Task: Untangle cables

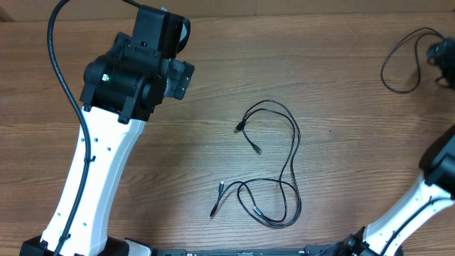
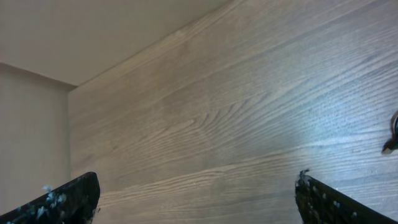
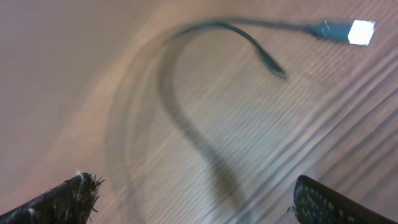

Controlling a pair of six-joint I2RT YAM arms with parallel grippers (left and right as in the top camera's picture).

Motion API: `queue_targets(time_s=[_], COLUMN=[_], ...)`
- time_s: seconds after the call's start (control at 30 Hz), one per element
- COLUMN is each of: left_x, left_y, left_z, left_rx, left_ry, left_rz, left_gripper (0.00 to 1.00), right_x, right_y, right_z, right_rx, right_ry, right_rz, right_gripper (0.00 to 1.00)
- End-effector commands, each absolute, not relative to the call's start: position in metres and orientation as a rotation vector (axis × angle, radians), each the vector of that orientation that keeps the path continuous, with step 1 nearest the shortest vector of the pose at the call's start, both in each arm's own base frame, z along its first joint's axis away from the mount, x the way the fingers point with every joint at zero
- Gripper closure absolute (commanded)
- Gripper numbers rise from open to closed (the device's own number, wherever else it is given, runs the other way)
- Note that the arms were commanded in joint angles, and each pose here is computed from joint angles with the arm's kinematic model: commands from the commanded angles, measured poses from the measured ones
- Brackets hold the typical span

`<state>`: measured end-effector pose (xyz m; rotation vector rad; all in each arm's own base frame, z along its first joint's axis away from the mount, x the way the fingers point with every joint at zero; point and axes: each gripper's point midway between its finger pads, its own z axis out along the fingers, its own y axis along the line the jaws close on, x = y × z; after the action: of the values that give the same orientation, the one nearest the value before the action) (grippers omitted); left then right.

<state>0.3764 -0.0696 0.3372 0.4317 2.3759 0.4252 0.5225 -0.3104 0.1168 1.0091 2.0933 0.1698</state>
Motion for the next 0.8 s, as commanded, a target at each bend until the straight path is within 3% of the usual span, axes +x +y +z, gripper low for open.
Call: queue_targets(time_s=[0.0, 0.2, 0.3, 0.63, 0.7, 0.77], left_x=[0.381, 0.381, 0.381, 0.381, 0.381, 0.381], left_y=[-0.071, -0.071, -0.071, -0.071, -0.074, -0.076], left_z=[0.336, 0.337, 0.337, 0.337, 0.336, 0.335], left_rx=[0.4, 0.37, 0.37, 0.366, 0.375, 0.379], left_ry=[2.373, 2.372, 2.372, 2.373, 2.377, 2.378], left_rz=[0.4, 0.388, 0.389, 0.384, 0.365, 0.354], left_gripper=[0.0, 0.0, 0.0, 0.0, 0.0, 0.0], right_x=[0.522, 0.493, 0.474, 0.42, 0.408, 0.396], right_y=[-0.237, -0.095, -0.031, 0.071, 0.085, 0.095], right_z=[0.234, 0.211, 0.189, 0.12, 0.105, 0.09], right_rx=[0.82, 0.696, 0.494, -0.093, -0.21, -0.319], right_ry=[2.058, 2.413, 2.603, 2.905, 2.935, 2.96], right_rz=[0.229, 0.48, 0.496, 0.03, 0.02, 0.01], right_gripper=[0.0, 0.0, 0.01, 0.0, 0.05, 0.24])
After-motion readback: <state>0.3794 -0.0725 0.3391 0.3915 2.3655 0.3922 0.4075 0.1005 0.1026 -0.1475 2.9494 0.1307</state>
